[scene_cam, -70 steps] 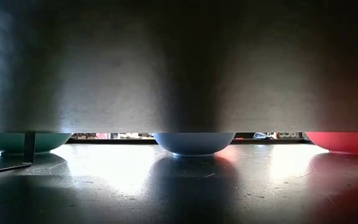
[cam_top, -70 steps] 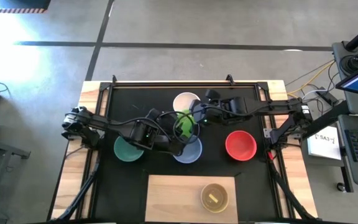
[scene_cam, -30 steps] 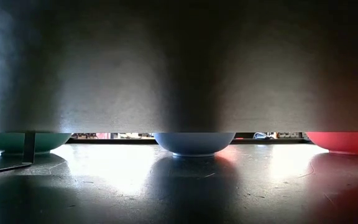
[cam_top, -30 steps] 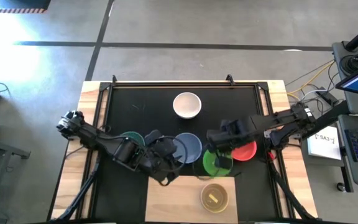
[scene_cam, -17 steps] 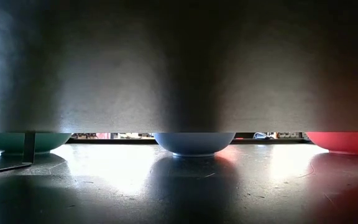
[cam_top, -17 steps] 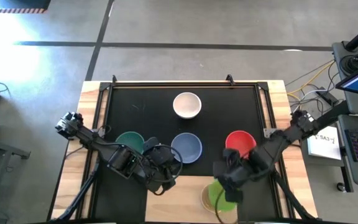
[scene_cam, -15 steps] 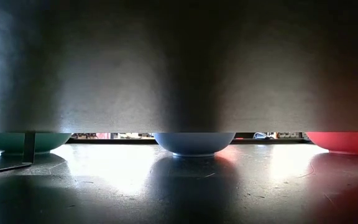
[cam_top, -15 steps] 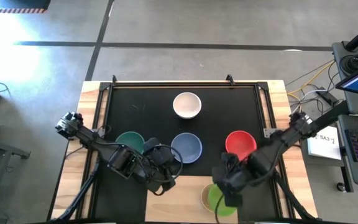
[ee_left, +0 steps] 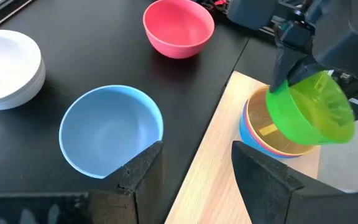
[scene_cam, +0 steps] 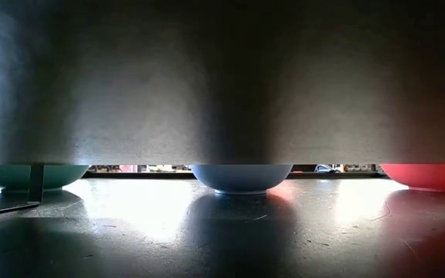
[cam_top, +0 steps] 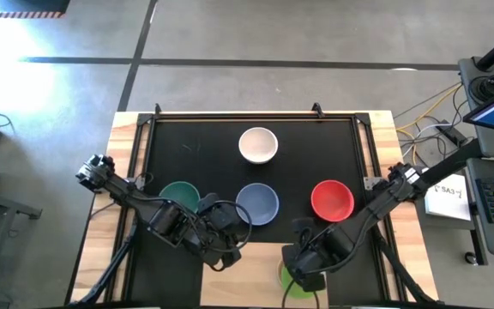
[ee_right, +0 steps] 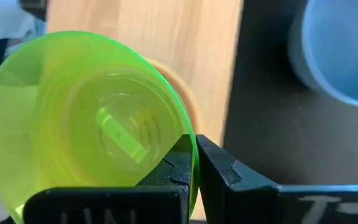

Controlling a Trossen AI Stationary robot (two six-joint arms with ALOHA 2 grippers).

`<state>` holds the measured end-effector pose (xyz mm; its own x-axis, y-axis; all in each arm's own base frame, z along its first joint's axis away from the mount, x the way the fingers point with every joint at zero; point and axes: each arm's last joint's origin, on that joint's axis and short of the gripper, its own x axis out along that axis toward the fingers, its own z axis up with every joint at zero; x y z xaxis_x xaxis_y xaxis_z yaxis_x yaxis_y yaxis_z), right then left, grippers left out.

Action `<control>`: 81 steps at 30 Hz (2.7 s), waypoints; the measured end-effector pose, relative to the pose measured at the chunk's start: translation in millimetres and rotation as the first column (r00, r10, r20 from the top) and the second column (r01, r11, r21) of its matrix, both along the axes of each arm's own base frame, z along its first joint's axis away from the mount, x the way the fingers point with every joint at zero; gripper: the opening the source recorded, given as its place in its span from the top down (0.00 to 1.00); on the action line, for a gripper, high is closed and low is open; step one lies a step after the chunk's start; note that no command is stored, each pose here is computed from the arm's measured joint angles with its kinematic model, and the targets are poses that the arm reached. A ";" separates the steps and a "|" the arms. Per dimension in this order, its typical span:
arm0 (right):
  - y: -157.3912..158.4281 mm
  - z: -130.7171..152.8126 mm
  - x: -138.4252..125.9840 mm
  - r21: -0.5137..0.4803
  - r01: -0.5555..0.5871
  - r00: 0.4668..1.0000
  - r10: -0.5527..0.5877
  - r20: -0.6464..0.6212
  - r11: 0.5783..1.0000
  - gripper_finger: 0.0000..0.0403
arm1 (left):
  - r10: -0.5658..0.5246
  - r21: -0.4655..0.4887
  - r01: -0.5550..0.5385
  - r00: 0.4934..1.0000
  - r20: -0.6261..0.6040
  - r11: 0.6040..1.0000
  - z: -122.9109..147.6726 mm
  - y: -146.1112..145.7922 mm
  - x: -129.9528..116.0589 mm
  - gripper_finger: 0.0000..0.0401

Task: Place and stack bowls onto a shelf
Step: Stack the small green bowl on top of the small yellow bowl on the shelf, then put the big blue bowl on the shelf

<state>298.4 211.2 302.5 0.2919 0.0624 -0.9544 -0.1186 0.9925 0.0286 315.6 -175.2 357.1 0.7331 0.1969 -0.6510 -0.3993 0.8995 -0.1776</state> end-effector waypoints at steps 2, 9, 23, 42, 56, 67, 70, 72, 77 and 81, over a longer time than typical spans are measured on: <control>-2.5 0.5 1.5 -0.013 -0.007 1.000 0.007 0.009 1.000 0.98 | -0.004 0.005 0.004 1.000 -0.001 1.000 0.0 0.0 0.0 0.58; -5.6 -10.2 5.2 -0.034 -0.018 1.000 0.018 -0.019 0.999 0.98 | -0.007 0.007 0.007 1.000 -0.003 1.000 -0.1 -0.2 -0.2 0.58; -5.5 -30.8 5.1 -0.005 -0.030 0.997 0.029 -0.073 1.000 0.94 | -0.014 0.015 0.014 1.000 -0.008 1.000 -0.5 -0.6 -0.4 0.58; -31.7 30.0 -27.5 0.004 0.068 0.995 -0.068 0.074 0.998 0.66 | 0.117 0.079 -0.110 0.989 -0.092 0.991 -20.0 25.6 18.3 0.58; -54.3 66.6 -51.8 -0.012 0.110 0.968 -0.104 0.227 0.994 0.68 | 0.310 0.140 -0.277 0.873 -0.377 0.951 -77.3 92.4 55.3 0.58; -60.0 59.0 -54.3 -0.085 0.072 0.983 -0.056 0.172 0.994 0.68 | 0.386 0.192 -0.336 0.771 -0.506 0.922 -128.5 126.9 68.8 0.58; -62.7 55.5 -54.0 -0.097 0.070 0.986 -0.054 0.160 0.993 0.68 | 0.383 0.169 -0.346 0.780 -0.494 0.923 -134.1 130.3 70.2 0.58; -65.2 53.2 -53.8 -0.106 0.072 0.987 -0.056 0.150 0.992 0.68 | 0.357 0.135 -0.335 0.795 -0.490 0.932 -136.5 130.7 71.3 0.58; -71.4 49.0 -51.0 -0.118 0.091 0.988 -0.075 0.135 0.989 0.68 | 0.327 0.107 -0.316 0.809 -0.488 0.943 -142.8 130.5 72.4 0.58; -75.3 49.0 -49.2 -0.120 0.105 0.987 -0.089 0.134 0.987 0.68 | 0.321 0.103 -0.311 0.815 -0.482 0.945 -144.3 131.9 73.3 0.58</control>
<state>249.2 135.9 351.6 0.4105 -0.0903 -0.9074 -0.0165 0.9942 -0.1064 388.9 -43.3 212.9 0.2180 0.3786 -0.8995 -0.6922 0.7097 0.1310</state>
